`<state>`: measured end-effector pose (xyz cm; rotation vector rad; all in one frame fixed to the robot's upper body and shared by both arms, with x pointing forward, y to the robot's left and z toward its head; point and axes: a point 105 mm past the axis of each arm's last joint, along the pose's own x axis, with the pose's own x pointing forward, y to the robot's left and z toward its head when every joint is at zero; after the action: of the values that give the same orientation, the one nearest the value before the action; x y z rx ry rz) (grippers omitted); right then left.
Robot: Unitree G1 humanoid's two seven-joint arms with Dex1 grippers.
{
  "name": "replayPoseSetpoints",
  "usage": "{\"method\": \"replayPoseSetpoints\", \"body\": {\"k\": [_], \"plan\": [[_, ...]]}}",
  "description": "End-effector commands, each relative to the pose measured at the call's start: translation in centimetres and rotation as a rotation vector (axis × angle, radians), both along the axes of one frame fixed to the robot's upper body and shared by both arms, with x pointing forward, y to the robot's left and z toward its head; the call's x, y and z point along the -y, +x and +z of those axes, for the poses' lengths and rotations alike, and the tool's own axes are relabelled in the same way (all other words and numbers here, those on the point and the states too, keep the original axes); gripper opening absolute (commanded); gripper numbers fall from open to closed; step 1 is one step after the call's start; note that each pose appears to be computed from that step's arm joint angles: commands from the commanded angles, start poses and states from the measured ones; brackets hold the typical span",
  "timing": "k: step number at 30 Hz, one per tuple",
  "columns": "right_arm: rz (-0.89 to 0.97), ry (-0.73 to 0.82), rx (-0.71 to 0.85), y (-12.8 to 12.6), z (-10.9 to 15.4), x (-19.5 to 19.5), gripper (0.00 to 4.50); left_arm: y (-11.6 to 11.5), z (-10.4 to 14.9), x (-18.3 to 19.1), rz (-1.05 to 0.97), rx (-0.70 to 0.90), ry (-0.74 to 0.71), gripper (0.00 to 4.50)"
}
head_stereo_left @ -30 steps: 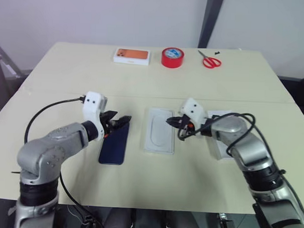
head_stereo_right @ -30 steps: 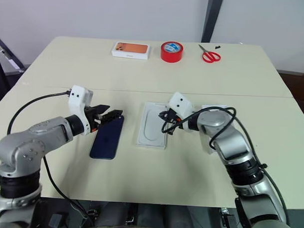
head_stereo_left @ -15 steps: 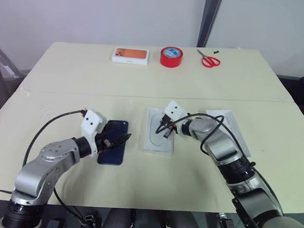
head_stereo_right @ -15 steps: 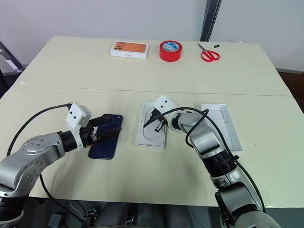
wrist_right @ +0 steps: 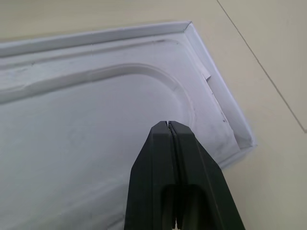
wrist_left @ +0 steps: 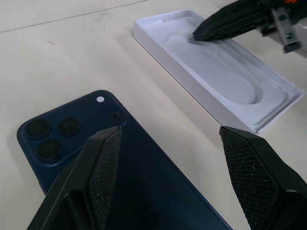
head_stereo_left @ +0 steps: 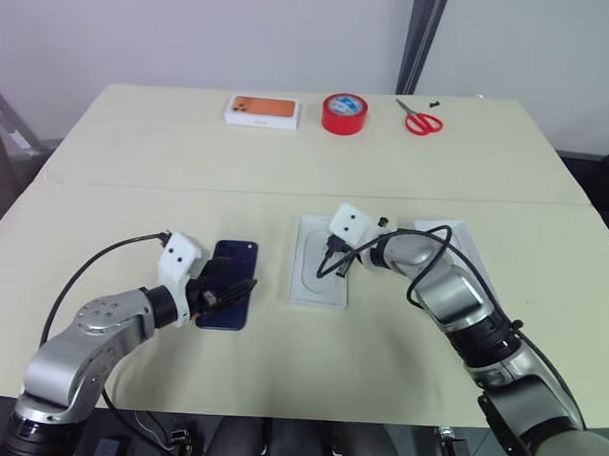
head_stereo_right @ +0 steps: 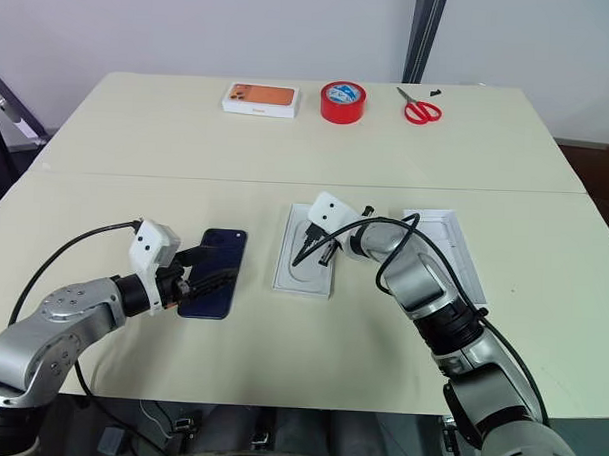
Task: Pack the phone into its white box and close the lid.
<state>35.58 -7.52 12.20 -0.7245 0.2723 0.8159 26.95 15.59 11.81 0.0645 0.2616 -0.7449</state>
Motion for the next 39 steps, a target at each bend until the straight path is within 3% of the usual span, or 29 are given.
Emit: {"method": "replayPoseSetpoints", "body": {"k": [1,10,14,21,24,32,39], "plan": [[0.097,0.042,0.022,-1.8,1.7,-1.5,0.03,0.1,1.4,-0.3,0.004,0.067,0.007,3.46],[0.279,0.041,-0.169,-6.6,-1.0,-2.4,0.03,0.1,1.5,-0.9,0.021,0.066,0.004,3.46],[0.27,0.03,-0.147,-6.3,-1.1,-2.5,0.03,0.2,1.6,-1.4,0.054,0.063,0.002,3.46],[0.277,0.147,-0.03,-4.8,3.3,-4.7,0.03,1.1,1.7,-5.8,0.352,-0.059,-0.166,3.46],[0.312,0.159,-0.017,-4.7,3.8,-6.8,0.0,0.6,1.1,-6.9,0.416,-0.138,-0.173,4.31],[0.403,-0.001,0.006,-4.4,1.2,-10.0,0.0,0.9,0.2,-7.2,0.457,-0.311,-0.237,4.46],[0.488,-0.145,0.045,-4.8,-0.4,-11.2,0.0,0.3,-1.0,-4.8,0.375,-0.459,-0.257,4.46]]}}
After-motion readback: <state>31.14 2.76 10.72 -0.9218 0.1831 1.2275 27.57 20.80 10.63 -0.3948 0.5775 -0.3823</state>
